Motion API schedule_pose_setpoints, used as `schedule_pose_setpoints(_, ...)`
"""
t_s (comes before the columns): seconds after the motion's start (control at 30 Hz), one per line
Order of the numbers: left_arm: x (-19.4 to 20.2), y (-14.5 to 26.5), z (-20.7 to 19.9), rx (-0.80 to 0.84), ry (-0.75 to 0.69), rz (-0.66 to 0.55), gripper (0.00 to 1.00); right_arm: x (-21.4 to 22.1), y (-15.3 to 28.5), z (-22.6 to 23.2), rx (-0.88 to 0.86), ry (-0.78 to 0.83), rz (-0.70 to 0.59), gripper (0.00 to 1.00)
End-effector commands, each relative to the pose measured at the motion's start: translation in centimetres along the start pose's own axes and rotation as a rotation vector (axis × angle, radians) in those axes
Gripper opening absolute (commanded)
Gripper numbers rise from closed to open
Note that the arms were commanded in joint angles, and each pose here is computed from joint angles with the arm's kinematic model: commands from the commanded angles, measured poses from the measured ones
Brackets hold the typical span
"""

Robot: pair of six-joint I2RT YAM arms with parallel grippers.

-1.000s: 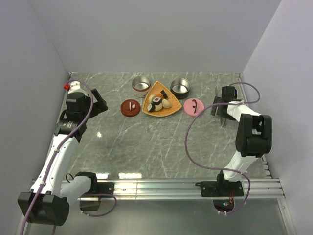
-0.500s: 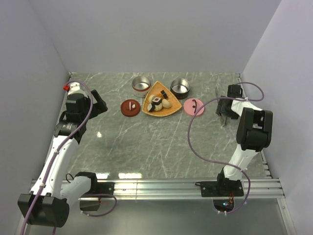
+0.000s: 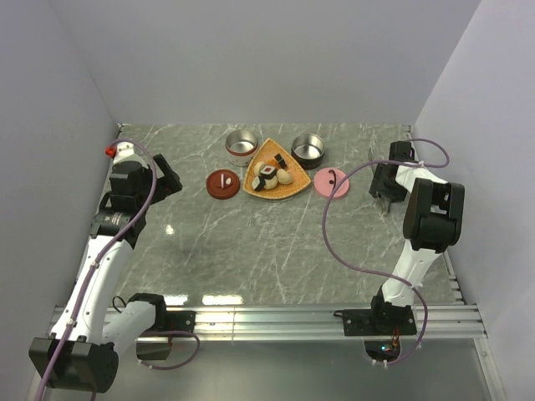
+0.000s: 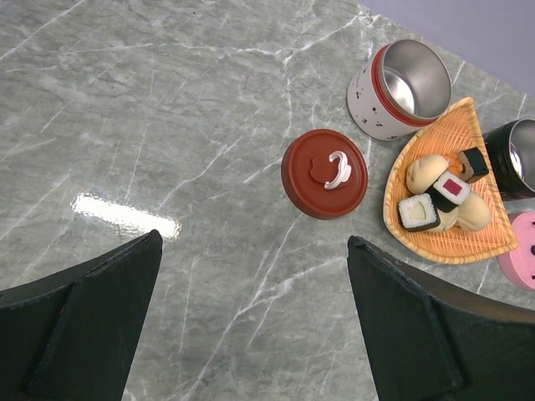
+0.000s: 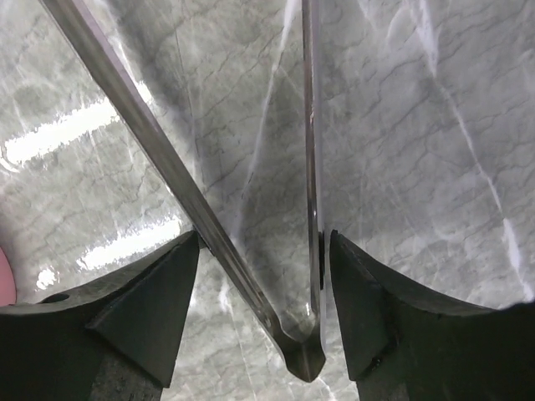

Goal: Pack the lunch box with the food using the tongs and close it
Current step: Grab the clamp with the right arm

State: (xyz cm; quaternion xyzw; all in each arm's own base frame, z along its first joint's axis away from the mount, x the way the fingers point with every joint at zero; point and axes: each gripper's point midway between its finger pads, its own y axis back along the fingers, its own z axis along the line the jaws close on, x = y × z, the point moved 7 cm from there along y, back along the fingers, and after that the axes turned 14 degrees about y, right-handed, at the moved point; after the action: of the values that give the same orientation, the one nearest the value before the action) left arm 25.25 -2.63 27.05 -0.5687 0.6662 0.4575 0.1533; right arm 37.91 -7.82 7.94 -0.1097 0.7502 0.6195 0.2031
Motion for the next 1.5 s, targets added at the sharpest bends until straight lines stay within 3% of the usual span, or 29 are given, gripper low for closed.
schedule_pose_setpoints(0.0,-0.6,0.5,0.0,-0.005,0.004,-0.032,0.99,-1.0,1.0,0.0,-0.014,0.002,-0.015,0.71)
schedule_pose_setpoints(0.2,-0.9,0.8,0.0,-0.004,0.008,-0.047,0.99,-1.3,1.9,0.0,-0.024,-0.004,-0.035,0.67)
schedule_pose_setpoints(0.43,-0.7,1.0,0.0,0.007,0.028,-0.052,0.99,-2.8,5.7,-0.3,-0.056,0.015,-0.165,0.58)
schedule_pose_setpoints(0.57,-0.5,0.9,0.0,0.013,0.029,-0.045,0.99,-2.2,4.8,0.1,-0.079,0.024,-0.144,0.59)
schedule_pose_setpoints(0.87,-0.8,1.6,0.2,0.002,0.014,-0.056,0.99,-2.6,4.7,-0.6,-0.014,-0.024,-0.13,0.7)
schedule_pose_setpoints(0.9,-0.8,1.5,0.2,0.003,0.016,-0.055,1.0,-2.5,4.6,-0.5,-0.015,-0.026,-0.127,0.75)
schedule_pose_setpoints(0.93,-0.7,1.5,0.2,0.007,0.016,-0.051,0.99,-2.4,4.4,-0.5,-0.016,-0.027,-0.115,0.9)
schedule_pose_setpoints(1.07,-0.7,1.2,0.0,0.011,0.009,-0.036,0.99,-2.8,4.1,-0.5,-0.018,-0.03,-0.098,0.91)
schedule_pose_setpoints(1.4,-0.4,0.9,-0.1,0.022,0.002,-0.019,1.0,-2.2,2.0,-0.3,0.003,-0.041,0.016,0.86)
schedule_pose_setpoints(1.47,-0.2,0.8,0.0,0.018,0.005,-0.012,0.99,-2.1,1.8,-0.2,-0.012,-0.028,0.04,0.77)
